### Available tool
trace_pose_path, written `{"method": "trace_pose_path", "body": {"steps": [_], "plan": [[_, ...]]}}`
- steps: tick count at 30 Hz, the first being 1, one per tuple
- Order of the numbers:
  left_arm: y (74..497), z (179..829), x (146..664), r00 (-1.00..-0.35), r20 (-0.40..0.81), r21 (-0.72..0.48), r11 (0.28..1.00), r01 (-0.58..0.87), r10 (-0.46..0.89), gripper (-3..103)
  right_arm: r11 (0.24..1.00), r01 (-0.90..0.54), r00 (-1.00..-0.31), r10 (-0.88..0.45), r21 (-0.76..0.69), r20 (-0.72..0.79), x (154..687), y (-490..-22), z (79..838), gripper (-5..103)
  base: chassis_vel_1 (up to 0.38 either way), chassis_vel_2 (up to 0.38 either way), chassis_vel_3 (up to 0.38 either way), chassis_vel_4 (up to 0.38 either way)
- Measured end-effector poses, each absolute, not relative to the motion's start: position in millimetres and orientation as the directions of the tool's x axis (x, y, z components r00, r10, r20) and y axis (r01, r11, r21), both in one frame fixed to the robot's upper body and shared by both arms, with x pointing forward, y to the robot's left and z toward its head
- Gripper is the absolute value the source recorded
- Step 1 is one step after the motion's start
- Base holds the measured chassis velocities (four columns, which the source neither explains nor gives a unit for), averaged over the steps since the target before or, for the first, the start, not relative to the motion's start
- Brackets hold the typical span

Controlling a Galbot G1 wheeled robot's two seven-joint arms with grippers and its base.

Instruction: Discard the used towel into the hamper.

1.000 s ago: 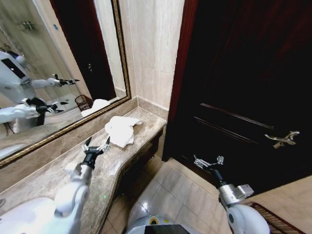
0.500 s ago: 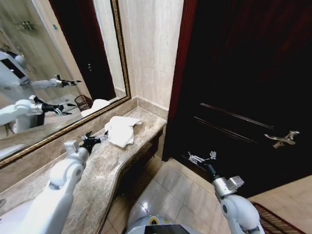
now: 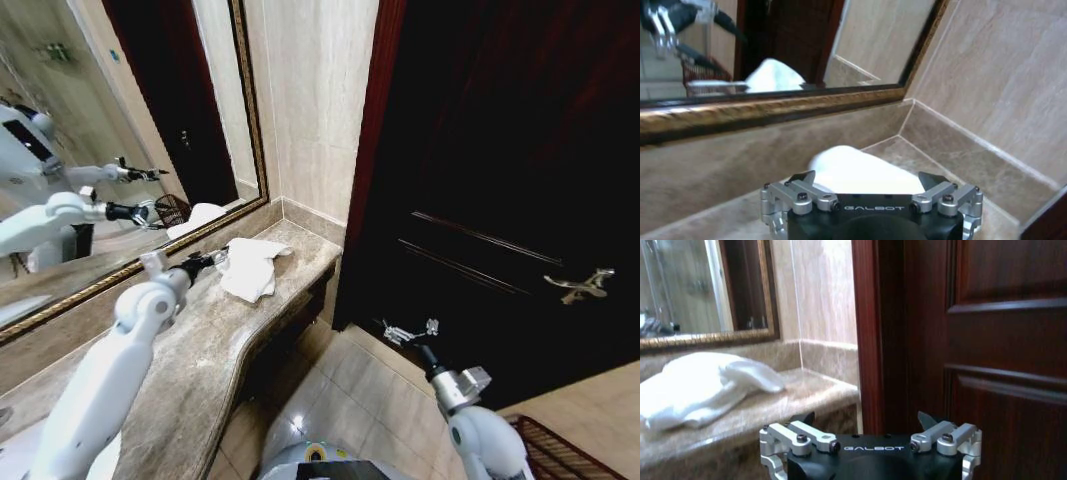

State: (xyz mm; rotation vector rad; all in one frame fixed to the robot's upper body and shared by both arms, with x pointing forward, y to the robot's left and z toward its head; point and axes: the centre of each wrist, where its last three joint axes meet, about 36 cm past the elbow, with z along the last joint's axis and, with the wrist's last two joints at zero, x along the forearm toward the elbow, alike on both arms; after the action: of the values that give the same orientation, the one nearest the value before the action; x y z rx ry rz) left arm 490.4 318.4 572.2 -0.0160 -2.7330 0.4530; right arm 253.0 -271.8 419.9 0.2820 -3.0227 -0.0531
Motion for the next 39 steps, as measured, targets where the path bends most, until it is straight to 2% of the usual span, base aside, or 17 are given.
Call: {"method": "trace_pose_path", "body": {"steps": [6, 13, 18, 27, 36, 37, 39], "plan": [[282.6, 569.6, 505.2, -0.904, 0.427, -0.348, 0.927, -0.139, 0.025, 100, 0.985, -0.166, -0.976, -0.171, 0.046, 0.132, 268.2, -252.1, 434.8, 100, 0.0, 0.0, 0.0, 0.0], [273.6, 562.3, 524.9, -0.885, 0.464, -0.341, 0.912, -0.226, -0.046, 100, 0.985, -0.16, -0.975, -0.167, 0.055, 0.145, 273.0, -238.1, 435.8, 100, 0.0, 0.0, 0.0, 0.0], [271.4, 563.7, 559.0, -0.87, 0.489, -0.357, 0.896, -0.263, -0.06, 100, 0.982, -0.185, -0.968, -0.19, 0.049, 0.162, 271.2, -236.2, 433.8, 100, 0.0, 0.0, 0.0, 0.0], [237.5, 574.4, 618.1, -0.827, 0.558, -0.379, 0.864, -0.332, -0.073, 100, 0.98, -0.193, -0.964, -0.198, 0.048, 0.178, 275.6, -248.5, 426.2, 100, 0.0, 0.0, 0.0, 0.0], [218.1, 566.6, 625.6, -0.771, 0.631, -0.353, 0.852, -0.387, -0.089, 100, 0.98, -0.19, -0.965, -0.197, 0.057, 0.174, 276.9, -256.4, 426.2, 100, 0.0, 0.0, 0.0, 0.0], [217.7, 565.7, 623.4, -0.761, 0.643, -0.35, 0.849, -0.395, -0.089, 103, 0.98, -0.192, -0.965, -0.199, 0.058, 0.171, 278.1, -257.5, 427.1, 100, 0.0, 0.0, 0.0, 0.0], [219.2, 563.7, 619.7, -0.754, 0.651, -0.347, 0.849, -0.399, -0.088, 101, 0.979, -0.194, -0.965, -0.202, 0.063, 0.167, 279.3, -257.8, 427.9, 100, 0.0, 0.0, 0.0, 0.0]]}}
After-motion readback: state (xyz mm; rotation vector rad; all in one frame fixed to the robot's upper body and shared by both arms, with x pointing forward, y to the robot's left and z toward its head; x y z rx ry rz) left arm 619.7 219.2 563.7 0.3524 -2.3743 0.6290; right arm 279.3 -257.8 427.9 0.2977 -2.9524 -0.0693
